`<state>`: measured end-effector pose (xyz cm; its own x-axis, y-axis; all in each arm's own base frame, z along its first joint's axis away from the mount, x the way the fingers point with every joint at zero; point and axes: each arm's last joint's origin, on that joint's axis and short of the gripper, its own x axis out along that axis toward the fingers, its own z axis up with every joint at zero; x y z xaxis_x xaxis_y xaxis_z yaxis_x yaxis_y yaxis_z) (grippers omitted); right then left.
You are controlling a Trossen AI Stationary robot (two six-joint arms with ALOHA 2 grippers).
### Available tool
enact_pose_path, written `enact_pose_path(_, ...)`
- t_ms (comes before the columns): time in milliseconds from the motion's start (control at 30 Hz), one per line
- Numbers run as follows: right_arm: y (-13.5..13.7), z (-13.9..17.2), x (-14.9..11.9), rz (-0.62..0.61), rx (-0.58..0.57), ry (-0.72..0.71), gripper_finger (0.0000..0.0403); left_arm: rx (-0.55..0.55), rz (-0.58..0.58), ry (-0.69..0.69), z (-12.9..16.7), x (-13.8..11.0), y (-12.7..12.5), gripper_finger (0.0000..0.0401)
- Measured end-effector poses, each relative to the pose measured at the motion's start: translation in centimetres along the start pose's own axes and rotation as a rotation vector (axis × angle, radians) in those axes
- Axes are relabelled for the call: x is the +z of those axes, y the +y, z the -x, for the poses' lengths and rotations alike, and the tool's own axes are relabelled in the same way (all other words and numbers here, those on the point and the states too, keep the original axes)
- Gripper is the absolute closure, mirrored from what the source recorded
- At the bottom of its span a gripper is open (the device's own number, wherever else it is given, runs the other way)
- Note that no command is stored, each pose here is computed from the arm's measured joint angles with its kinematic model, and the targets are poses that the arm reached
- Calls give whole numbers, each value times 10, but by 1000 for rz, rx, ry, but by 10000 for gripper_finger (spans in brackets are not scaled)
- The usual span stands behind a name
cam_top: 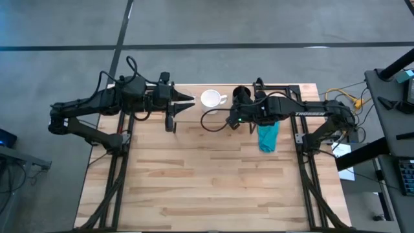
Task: Stack small to large cups/mugs on shelf
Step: Adjust the black glass on the shelf, then return to Home Position
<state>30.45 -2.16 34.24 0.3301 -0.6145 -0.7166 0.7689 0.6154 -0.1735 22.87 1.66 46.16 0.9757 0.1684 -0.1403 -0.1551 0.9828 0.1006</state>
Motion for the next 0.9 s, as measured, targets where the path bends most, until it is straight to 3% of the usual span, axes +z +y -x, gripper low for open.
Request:
enact_pose_path(300, -13, 10, 4, -3, 1, -33, 371, -1, 51, 7, 13, 1, 2, 333)
enact_pose_path(667, -65, 88, -3, -101, 168, -203, 371, -1, 175, 42, 79, -1, 9, 333)
enact_pose_path(900, -104, 125, -23, -167, 252, -310, 371, 4, 185, 32, 119, -6, 13, 333)
